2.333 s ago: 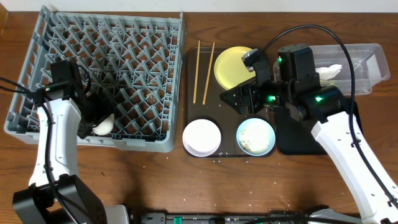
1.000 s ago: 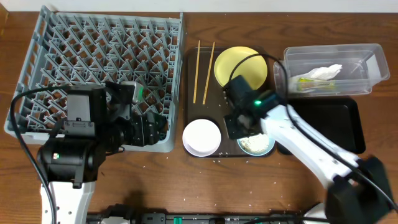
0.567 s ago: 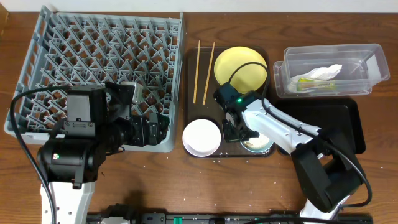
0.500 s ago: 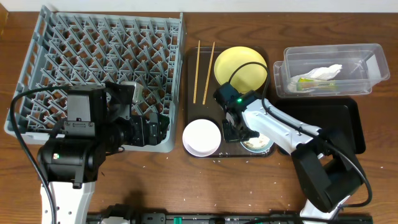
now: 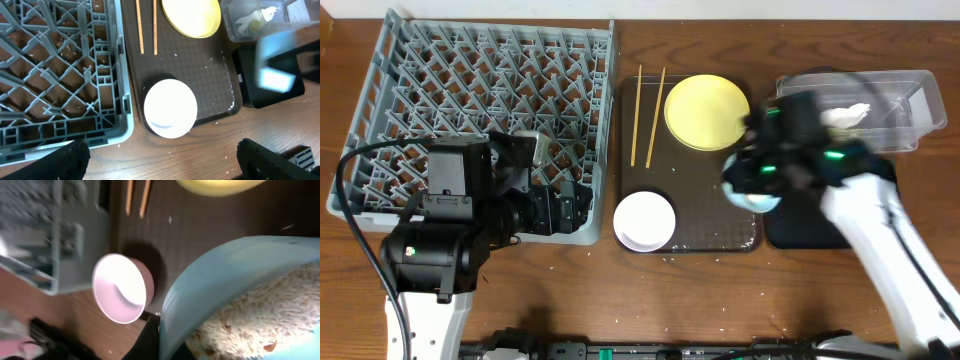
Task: Sort waste into correct bins and load items into the dishwasher
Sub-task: 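Grasp the light-blue bowl of rice with the right gripper, then tilt the blue bowl over the black tray to pour out the rice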
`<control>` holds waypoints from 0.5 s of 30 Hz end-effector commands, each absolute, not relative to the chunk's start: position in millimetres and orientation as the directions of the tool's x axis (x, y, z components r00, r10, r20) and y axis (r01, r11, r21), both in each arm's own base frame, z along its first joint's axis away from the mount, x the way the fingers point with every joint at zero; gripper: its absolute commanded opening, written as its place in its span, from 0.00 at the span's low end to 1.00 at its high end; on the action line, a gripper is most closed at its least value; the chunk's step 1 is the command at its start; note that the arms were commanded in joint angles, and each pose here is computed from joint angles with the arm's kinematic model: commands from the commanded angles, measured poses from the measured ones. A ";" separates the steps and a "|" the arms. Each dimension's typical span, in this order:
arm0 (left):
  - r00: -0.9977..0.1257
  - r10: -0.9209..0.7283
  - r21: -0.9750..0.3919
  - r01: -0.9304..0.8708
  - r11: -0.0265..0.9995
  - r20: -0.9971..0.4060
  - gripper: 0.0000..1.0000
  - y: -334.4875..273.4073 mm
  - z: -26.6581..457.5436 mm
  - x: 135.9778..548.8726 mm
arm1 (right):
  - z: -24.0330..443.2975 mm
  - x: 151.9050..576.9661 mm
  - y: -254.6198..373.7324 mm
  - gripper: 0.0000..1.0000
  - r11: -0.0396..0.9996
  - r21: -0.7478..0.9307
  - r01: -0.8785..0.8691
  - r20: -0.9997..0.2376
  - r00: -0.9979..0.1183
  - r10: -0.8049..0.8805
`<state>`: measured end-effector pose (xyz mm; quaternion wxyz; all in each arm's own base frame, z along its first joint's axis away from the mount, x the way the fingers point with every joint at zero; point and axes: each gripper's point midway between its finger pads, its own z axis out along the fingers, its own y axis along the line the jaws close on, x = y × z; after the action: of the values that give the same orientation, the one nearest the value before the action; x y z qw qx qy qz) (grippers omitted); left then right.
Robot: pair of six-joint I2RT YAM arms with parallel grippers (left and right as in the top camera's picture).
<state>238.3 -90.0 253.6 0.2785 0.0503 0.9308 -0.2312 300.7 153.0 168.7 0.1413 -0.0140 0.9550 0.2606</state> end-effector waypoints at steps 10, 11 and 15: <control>-0.823 -0.023 -0.383 0.238 0.893 -0.567 0.95 -88.9 261.3 240.5 | 168.3 315.9 83.2 0.01 0.621 0.778 -0.099 -0.318 -0.913 0.254; -0.823 -0.023 -0.383 0.238 0.893 -0.567 0.95 -88.9 261.3 240.4 | 167.3 316.6 77.1 0.01 0.579 0.808 -0.109 -0.325 -0.902 0.283; -0.823 -0.023 -0.383 0.238 0.893 -0.567 0.96 -88.9 261.3 240.4 | 173.6 316.0 49.5 0.01 0.419 0.895 -0.155 -0.337 -0.850 0.405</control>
<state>238.4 -89.6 253.4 0.2786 0.0497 0.9311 -0.2300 327.7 51.4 149.6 0.2479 0.0817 0.8668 0.4249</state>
